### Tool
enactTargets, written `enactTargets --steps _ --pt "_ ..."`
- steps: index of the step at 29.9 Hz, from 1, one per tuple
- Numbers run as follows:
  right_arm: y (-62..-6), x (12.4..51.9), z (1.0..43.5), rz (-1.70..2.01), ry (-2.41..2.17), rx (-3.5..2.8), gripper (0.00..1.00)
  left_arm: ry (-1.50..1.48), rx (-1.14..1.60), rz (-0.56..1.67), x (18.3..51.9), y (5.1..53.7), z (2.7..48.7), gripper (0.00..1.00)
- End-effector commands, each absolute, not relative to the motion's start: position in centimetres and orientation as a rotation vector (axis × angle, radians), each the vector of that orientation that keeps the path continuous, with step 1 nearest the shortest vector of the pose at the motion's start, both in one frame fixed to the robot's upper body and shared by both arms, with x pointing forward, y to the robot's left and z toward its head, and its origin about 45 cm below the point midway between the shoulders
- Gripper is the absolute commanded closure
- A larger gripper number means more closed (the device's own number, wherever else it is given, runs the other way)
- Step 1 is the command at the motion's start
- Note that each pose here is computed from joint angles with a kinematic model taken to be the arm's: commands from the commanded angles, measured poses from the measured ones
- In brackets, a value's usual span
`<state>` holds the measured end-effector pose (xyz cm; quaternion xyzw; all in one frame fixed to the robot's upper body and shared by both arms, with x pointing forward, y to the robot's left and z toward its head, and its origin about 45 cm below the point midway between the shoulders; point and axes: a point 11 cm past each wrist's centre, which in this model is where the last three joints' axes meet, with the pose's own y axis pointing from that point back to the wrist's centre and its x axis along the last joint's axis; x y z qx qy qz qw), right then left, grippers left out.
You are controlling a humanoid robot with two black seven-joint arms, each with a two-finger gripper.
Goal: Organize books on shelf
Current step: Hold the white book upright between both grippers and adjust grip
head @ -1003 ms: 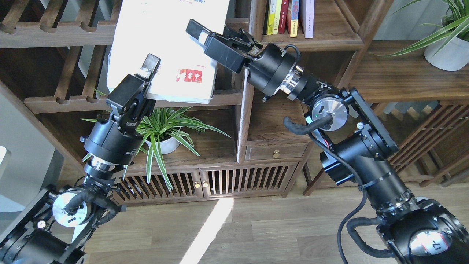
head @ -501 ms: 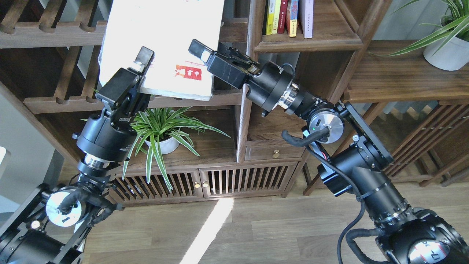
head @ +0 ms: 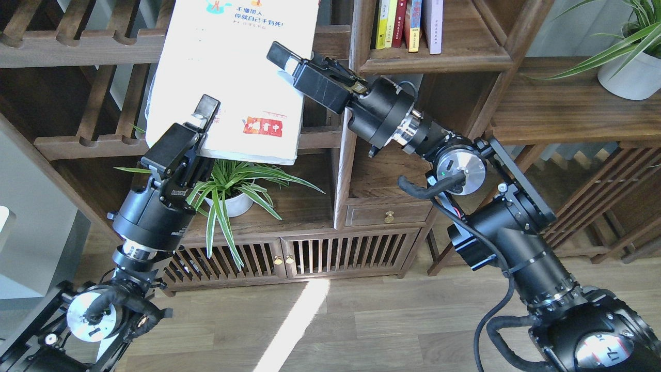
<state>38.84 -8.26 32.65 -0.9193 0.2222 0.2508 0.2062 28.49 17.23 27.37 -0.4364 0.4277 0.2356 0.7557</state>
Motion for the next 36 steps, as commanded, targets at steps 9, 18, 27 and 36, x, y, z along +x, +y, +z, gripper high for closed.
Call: enactTargets --steps 9,18,27,36 --pt "-8.6 39.1 31.9 0.724 0.646 -2.556 0.03 0.901 -0.972 0.487 28.4 17.3 28.8 1.00" --pt "-8.5 39.4 32.0 0.721 0.650 -2.560 0.03 0.892 -0.976 0.473 28.2 17.3 29.3 1.00" --pt "-8.2 40.1 34.1 0.708 0.654 -2.526 0.03 0.904 -0.967 0.478 28.2 17.1 28.8 1.00" --pt "-7.8 40.0 34.2 0.722 0.642 -2.529 0.04 0.897 -0.976 0.477 28.4 17.1 29.1 1.00"
